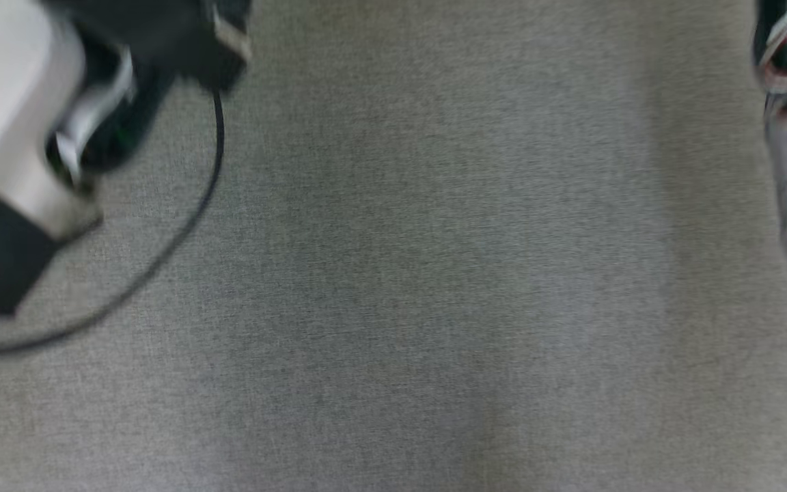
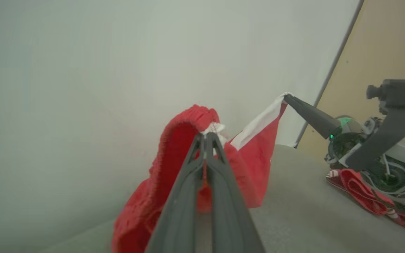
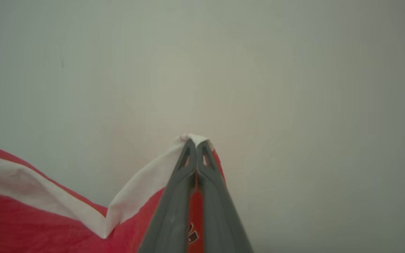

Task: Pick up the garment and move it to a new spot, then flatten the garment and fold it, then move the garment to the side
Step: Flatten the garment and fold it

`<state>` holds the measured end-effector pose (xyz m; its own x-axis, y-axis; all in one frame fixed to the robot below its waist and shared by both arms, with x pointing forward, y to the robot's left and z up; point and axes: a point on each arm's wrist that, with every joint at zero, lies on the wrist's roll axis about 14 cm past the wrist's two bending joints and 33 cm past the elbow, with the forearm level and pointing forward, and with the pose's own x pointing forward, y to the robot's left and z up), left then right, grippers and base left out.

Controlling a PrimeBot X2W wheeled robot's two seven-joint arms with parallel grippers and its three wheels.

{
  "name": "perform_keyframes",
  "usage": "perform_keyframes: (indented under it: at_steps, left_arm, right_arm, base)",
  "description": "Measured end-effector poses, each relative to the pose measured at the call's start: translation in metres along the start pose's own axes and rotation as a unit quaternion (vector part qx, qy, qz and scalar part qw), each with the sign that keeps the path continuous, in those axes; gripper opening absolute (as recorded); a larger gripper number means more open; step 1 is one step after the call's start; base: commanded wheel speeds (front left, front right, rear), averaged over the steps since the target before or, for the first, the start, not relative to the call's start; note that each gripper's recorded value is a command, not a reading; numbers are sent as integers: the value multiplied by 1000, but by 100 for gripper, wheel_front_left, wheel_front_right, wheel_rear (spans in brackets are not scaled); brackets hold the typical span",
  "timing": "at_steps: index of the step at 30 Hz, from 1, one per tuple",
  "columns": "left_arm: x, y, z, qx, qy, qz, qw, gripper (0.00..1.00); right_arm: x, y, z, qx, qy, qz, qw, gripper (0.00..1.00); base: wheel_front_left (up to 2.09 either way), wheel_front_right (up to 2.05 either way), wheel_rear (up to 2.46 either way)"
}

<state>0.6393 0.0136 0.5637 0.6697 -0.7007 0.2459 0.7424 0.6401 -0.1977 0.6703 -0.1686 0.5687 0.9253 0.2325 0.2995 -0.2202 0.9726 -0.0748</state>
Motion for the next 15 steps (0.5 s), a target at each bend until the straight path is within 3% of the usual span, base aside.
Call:
perform_keyframes:
  at_steps: [7, 15]
  left_arm:
    - [-57, -43, -63, -120, 82, -20, 989, 0]
    - [-125, -101, -84, -215, 147, -3, 966, 0]
  right_arm:
    - [-69, -10, -55, -5, 82, 1, 997, 0]
    - [-159, -12, -53, 6, 145, -2, 989, 0]
  base:
    - [0, 0, 0]
    - [0, 0, 0]
